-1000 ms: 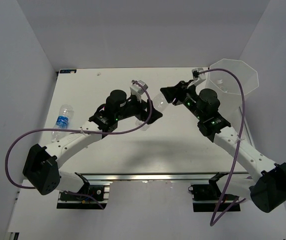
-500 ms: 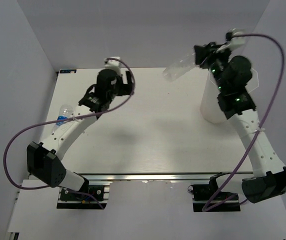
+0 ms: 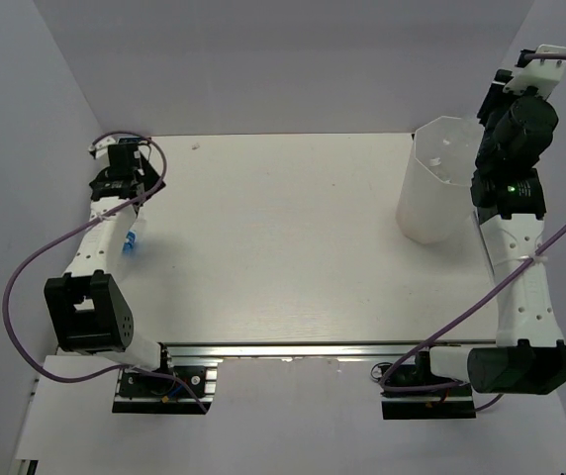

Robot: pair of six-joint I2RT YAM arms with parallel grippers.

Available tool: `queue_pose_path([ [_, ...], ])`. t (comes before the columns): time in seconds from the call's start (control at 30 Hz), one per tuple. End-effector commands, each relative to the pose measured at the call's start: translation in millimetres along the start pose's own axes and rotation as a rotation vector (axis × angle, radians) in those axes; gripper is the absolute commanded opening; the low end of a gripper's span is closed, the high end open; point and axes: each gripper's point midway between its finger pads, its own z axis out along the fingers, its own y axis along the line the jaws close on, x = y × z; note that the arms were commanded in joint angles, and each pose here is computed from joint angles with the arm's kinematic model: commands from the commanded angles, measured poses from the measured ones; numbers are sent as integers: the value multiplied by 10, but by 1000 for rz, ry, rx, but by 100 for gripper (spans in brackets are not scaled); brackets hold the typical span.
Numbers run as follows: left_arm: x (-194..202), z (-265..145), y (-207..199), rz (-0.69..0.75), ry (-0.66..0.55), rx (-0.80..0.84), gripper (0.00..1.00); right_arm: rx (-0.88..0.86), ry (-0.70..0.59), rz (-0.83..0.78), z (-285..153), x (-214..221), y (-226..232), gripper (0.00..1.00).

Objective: Put the plastic bottles in the bin

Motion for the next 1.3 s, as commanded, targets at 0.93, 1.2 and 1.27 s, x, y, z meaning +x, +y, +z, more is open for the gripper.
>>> queue_pose_path([
  [0.93, 752, 901, 1184, 254, 132, -122, 98, -462, -42, 318, -623, -122, 696, 89],
  [1.2, 1091, 1070, 832, 183, 260, 77, 96, -540, -32, 375, -689, -108, 839, 89],
  [1.27, 1116, 1049, 703, 145, 270, 141, 87, -577, -11, 358, -726, -27, 901, 89],
])
